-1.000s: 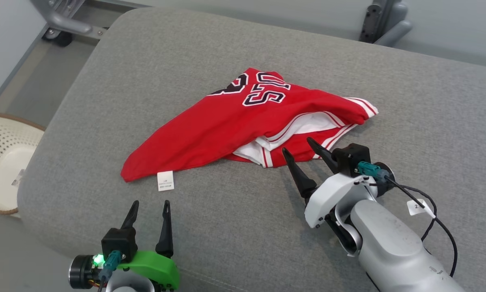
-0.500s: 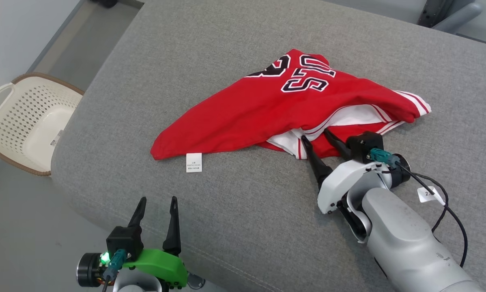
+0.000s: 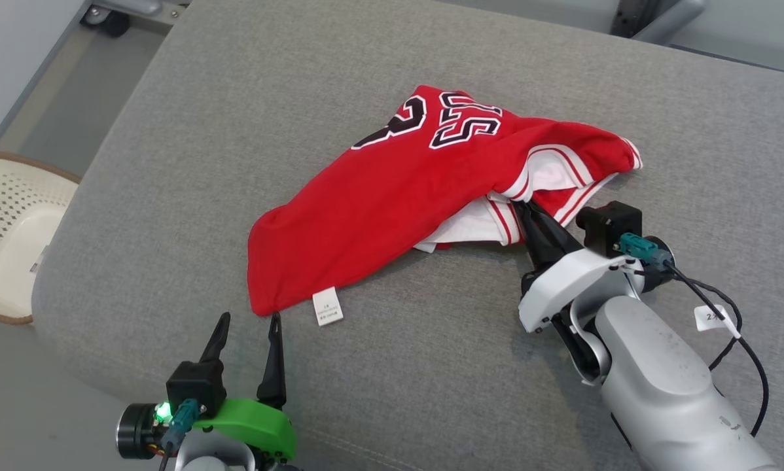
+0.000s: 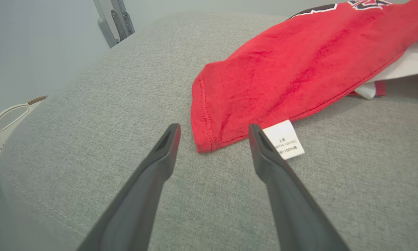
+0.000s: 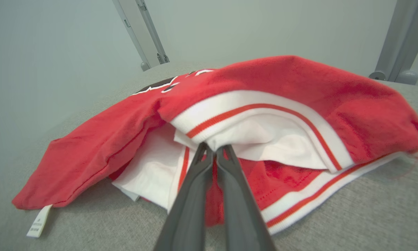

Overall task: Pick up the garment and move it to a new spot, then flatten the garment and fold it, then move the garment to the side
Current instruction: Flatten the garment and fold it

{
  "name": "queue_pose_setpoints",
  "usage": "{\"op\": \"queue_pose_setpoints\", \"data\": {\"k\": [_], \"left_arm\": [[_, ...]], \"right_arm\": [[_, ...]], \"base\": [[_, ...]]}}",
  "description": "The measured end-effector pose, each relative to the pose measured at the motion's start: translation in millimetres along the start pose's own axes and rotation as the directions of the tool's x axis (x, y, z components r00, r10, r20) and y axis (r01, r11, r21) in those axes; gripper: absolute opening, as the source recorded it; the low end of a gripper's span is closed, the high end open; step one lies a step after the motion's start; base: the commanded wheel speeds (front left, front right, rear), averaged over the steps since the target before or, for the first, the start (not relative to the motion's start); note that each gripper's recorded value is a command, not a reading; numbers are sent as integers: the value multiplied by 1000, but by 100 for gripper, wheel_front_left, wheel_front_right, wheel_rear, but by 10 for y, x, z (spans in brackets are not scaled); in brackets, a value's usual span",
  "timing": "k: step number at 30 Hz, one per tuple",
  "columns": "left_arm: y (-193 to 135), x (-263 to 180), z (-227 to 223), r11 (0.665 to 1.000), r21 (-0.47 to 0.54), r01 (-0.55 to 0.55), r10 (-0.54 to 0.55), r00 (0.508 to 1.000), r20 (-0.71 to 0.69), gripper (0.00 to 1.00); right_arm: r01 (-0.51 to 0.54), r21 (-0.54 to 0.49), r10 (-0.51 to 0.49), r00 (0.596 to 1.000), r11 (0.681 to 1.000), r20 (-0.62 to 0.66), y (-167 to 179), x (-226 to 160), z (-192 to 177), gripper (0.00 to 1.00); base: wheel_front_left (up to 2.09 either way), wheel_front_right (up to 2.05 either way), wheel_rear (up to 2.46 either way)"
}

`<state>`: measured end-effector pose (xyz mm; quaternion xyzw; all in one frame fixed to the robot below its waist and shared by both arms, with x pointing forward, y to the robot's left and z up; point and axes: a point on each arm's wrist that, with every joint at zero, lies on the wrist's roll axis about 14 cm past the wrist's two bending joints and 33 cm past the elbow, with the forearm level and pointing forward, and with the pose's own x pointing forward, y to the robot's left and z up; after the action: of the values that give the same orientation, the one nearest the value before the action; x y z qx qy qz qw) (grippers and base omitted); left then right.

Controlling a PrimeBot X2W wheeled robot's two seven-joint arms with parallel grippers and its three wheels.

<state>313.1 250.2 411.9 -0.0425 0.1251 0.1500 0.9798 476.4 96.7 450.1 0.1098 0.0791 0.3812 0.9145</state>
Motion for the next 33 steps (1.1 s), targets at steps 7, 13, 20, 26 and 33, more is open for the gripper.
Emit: {"op": "queue_pose_setpoints", "data": {"k": [7,13,20,26,33], "left_arm": [[-272,84,9,995,2,97,-97,995,7,100],[-533,120,20,984,2,179,-179,984,13,100],[-753,81,-20,969,-1,248,-248,969,5,100],[-854,43,-23,958,6,287,-287,958,6,100],[-878,25,-5,953,15,303,-303,953,12,100]], "right_arm": [[91,-72,-85,992,993,93,-336,-306,397,0],[198,-166,-182,978,966,103,-670,-765,502,0],[349,-167,-355,935,922,-9,-1025,-1533,85,100],[456,-104,-460,888,884,-13,-1076,-2005,-49,100],[417,-78,-416,909,906,28,-880,-1841,48,100]], "base": [[0,0,0],[0,0,0],[0,0,0],[0,0,0],[0,0,0]]}}
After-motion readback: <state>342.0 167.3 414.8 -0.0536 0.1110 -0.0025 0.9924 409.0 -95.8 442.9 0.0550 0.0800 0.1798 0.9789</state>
